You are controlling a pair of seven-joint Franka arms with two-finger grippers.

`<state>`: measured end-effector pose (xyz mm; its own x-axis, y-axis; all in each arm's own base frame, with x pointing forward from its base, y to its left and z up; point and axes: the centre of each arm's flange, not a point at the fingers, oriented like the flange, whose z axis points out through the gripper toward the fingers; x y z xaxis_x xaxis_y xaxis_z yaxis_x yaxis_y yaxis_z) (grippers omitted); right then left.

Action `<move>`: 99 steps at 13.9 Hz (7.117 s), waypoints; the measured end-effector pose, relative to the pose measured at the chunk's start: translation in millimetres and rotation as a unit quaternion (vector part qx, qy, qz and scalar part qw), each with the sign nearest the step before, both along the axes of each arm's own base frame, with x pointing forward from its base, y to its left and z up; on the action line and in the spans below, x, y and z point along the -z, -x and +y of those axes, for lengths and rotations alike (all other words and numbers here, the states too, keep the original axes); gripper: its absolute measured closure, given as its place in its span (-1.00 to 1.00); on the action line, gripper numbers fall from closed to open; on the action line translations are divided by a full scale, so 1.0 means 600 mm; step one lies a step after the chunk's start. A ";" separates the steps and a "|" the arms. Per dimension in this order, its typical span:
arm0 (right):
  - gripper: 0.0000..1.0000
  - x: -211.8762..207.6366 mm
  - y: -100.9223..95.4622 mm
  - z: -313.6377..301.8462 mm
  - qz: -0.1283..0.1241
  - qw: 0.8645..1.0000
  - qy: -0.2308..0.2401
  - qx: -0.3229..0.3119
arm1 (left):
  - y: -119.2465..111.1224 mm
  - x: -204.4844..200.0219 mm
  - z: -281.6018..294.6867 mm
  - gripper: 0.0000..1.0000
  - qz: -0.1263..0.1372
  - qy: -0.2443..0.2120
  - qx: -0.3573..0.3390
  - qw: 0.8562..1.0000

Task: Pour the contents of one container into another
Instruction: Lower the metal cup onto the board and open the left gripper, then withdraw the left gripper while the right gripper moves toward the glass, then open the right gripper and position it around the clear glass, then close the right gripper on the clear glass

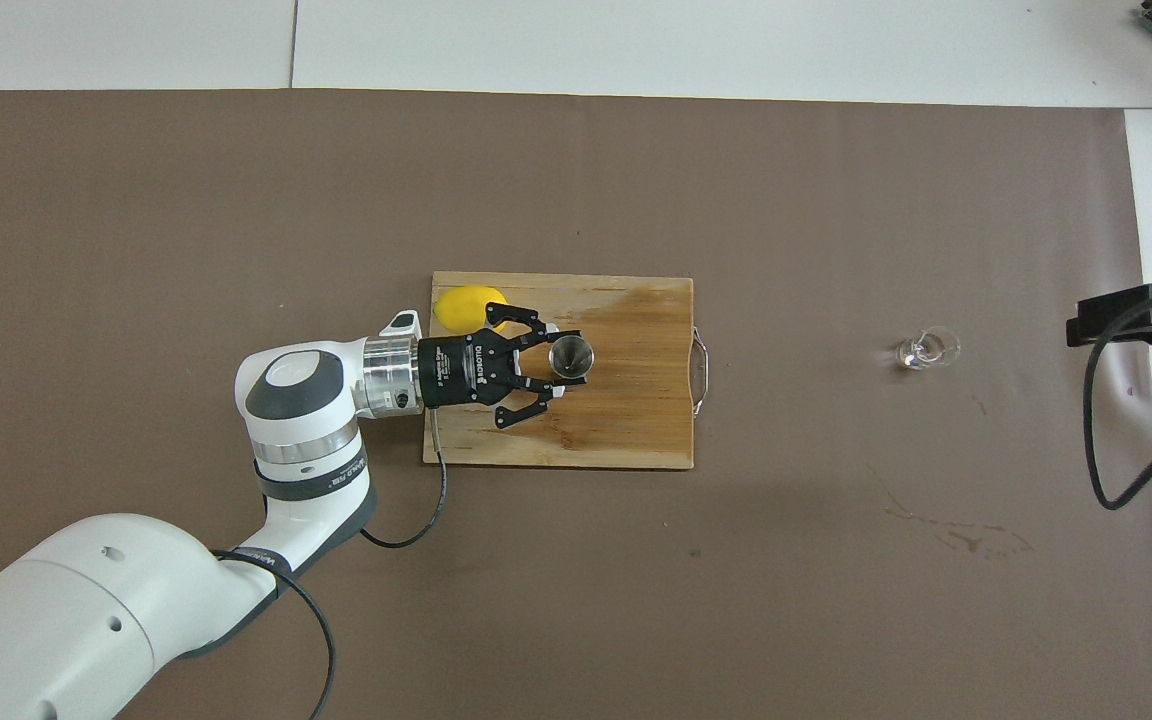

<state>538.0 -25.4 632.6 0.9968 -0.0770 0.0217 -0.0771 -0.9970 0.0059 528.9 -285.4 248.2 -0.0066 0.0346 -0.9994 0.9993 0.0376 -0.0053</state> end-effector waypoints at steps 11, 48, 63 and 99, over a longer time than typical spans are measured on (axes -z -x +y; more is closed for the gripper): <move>-1.00 0.000 0.000 0.000 0.000 1.000 0.000 0.000 | -0.051 -0.025 0.067 -1.00 -0.053 -0.046 0.029 0.997; -1.00 0.381 -0.037 -0.239 -0.125 0.828 -0.199 -0.509 | -0.103 -0.571 0.368 -1.00 -0.569 -0.438 0.547 0.431; -1.00 0.603 -0.082 -0.260 -0.260 0.727 -0.309 -0.554 | -0.048 -0.592 0.462 -1.00 -0.508 -0.431 0.578 0.472; -0.51 0.642 -0.073 -0.231 -0.277 0.716 -0.315 -0.558 | -0.046 -0.620 0.474 -1.00 -0.520 -0.453 0.560 0.459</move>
<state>582.0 -164.0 247.2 0.2967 0.5919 0.7494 0.9532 -0.2313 -0.1946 556.4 -1.3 620.2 0.9867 -0.1618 -0.0134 -0.1618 -0.9868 0.0064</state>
